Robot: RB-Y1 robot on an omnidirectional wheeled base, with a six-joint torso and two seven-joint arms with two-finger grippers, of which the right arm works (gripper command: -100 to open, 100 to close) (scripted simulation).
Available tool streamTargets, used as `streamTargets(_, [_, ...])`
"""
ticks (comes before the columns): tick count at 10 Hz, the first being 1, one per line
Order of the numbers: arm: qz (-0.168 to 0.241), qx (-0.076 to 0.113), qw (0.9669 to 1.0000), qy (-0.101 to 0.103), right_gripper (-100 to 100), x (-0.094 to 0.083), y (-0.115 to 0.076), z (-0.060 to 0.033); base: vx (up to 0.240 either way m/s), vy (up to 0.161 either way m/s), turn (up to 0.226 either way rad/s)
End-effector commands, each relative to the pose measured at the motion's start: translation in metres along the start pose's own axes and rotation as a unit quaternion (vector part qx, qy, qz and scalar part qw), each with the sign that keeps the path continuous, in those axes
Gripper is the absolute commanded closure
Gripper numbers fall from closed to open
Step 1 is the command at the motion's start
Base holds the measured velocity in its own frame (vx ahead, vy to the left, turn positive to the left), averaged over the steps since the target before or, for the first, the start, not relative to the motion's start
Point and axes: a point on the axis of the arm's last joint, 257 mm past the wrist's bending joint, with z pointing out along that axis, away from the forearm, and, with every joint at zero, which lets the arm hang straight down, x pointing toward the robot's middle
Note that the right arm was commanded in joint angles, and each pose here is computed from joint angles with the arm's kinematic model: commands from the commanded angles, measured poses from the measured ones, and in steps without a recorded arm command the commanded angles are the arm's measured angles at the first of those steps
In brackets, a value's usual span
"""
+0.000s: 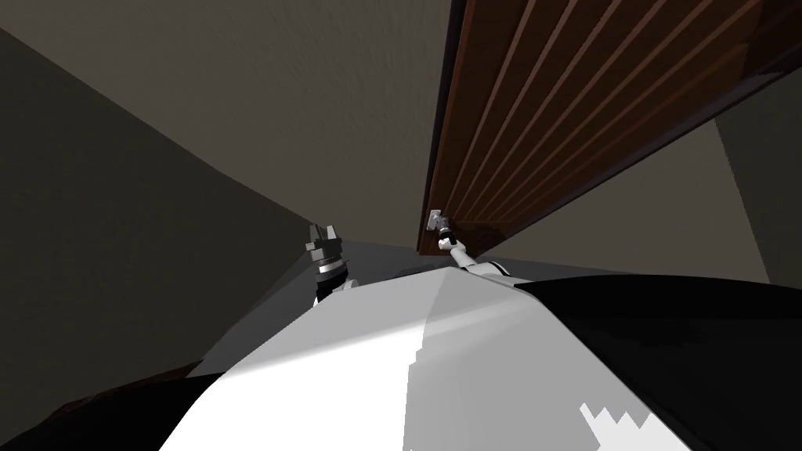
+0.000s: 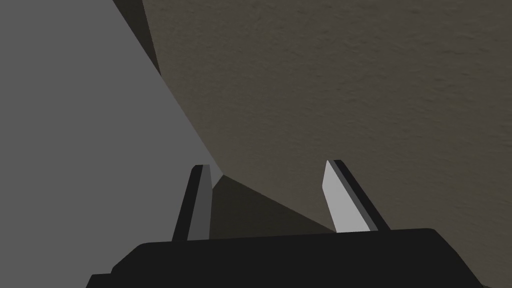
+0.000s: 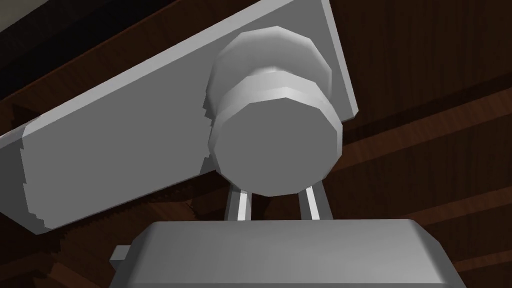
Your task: Pull the door open
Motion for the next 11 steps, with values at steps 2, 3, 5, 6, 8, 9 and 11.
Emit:
streamTargets(2, [0.056, -0.014, 0.9983, -0.001, 100, 0.005, 0.011, 0.0061, -0.072, -0.045, 0.114])
streamTargets(3, [0.088, -0.015, 0.996, -0.008, 100, 0.002, 0.011, 0.0063, -0.059, -0.026, 0.099])
streamTargets(5, [0.124, -0.017, 0.9921, -0.014, 100, -0.001, 0.011, 0.0064, -0.082, -0.036, 0.114])
streamTargets(6, [0.154, -0.019, 0.9877, -0.02, 100, -0.004, 0.011, 0.0065, -0.057, -0.019, 0.085])
streamTargets(8, [0.186, -0.021, 0.982, -0.026, 100, -0.007, 0.011, 0.0066, -0.048, -0.021, 0.077])
streamTargets(9, [0.19, -0.021, 0.9812, -0.026, 100, -0.007, 0.011, 0.0066, -0.044, -0.028, 0.043])
streamTargets(11, [0.241, -0.011, 0.9696, -0.04, -100, -0.004, -0.006, 0.0006, -0.107, -0.039, 0.017])
